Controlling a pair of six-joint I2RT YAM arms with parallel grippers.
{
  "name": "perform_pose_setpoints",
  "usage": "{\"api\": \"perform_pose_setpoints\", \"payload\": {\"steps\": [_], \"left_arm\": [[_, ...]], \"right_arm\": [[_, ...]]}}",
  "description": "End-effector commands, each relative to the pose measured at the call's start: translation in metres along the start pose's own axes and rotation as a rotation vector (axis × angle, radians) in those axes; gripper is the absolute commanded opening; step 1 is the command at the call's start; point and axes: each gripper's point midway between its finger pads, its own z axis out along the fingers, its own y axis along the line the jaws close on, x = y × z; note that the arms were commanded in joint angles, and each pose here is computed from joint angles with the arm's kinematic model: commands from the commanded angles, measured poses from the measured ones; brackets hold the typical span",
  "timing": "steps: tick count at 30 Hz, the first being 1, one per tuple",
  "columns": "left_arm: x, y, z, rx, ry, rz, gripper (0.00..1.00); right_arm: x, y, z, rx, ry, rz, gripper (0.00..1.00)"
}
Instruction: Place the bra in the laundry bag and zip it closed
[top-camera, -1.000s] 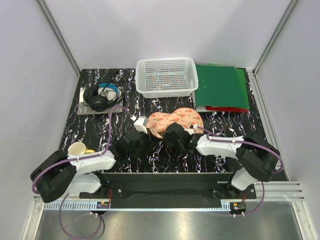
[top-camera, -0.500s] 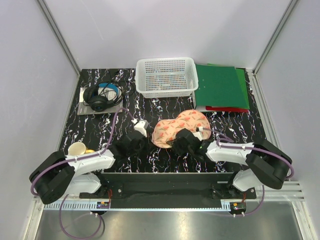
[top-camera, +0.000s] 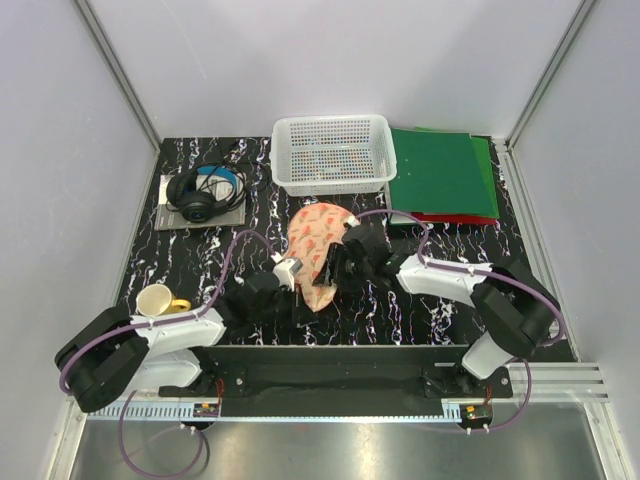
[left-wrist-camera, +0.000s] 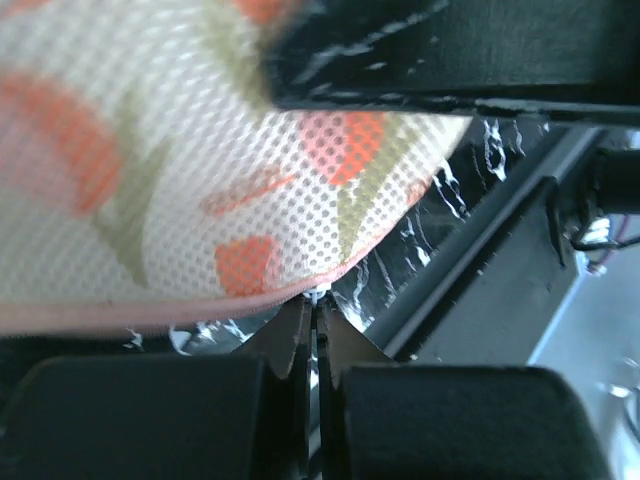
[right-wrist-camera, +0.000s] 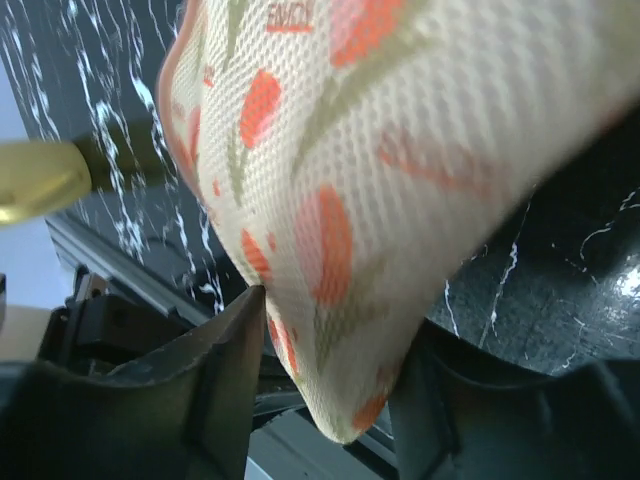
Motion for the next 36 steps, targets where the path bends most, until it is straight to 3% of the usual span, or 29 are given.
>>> {"api": "perform_pose_setpoints", "payload": {"steps": [1,3,10,14,18,21,25,29,34,36], "left_arm": [[-0.016,-0.04,-0.001,0.156,-0.053,-0.043,0.0],[-0.021,-0.044,0.001,0.161,-0.065,-0.05,0.0],[-0.028,-0.057,0.009,0.199,-0.054,-0.055,0.0],[-0.023,-0.061,0.017,0.213,-0.033,-0.062,0.0],[-0.018,-0.058,0.02,0.198,-0.019,-0.072,0.0],[-0.012,-0.041,0.02,0.11,-0.008,-0.089,0.0],[0.0,0.003,0.009,-0.088,0.006,-0.147,0.0],[-0.005,0.051,-0.013,-0.224,-0.054,-0.251,0.0],[-0.022,0.063,-0.032,-0.271,-0.114,-0.226,0.0],[-0.025,0.063,-0.035,-0.272,-0.119,-0.212,0.0]], "right_arm": [[0.014,0.011,-0.007,-0.068,0.078,0.0,0.62],[0.018,0.014,-0.014,-0.129,0.051,0.098,0.76],[0.037,0.008,-0.025,-0.251,0.009,0.267,0.81],[0.037,0.014,-0.017,-0.313,-0.007,0.341,0.71],[0.034,0.004,-0.011,-0.308,-0.039,0.444,0.29],[0.037,-0.014,-0.011,-0.262,-0.053,0.467,0.11],[0.042,-0.041,-0.014,-0.218,-0.025,0.434,0.04],[0.053,-0.049,-0.019,-0.248,0.109,0.289,0.03],[0.046,-0.063,-0.021,-0.186,0.162,0.184,0.02],[0.03,-0.057,-0.02,-0.169,0.147,0.071,0.03]]}}
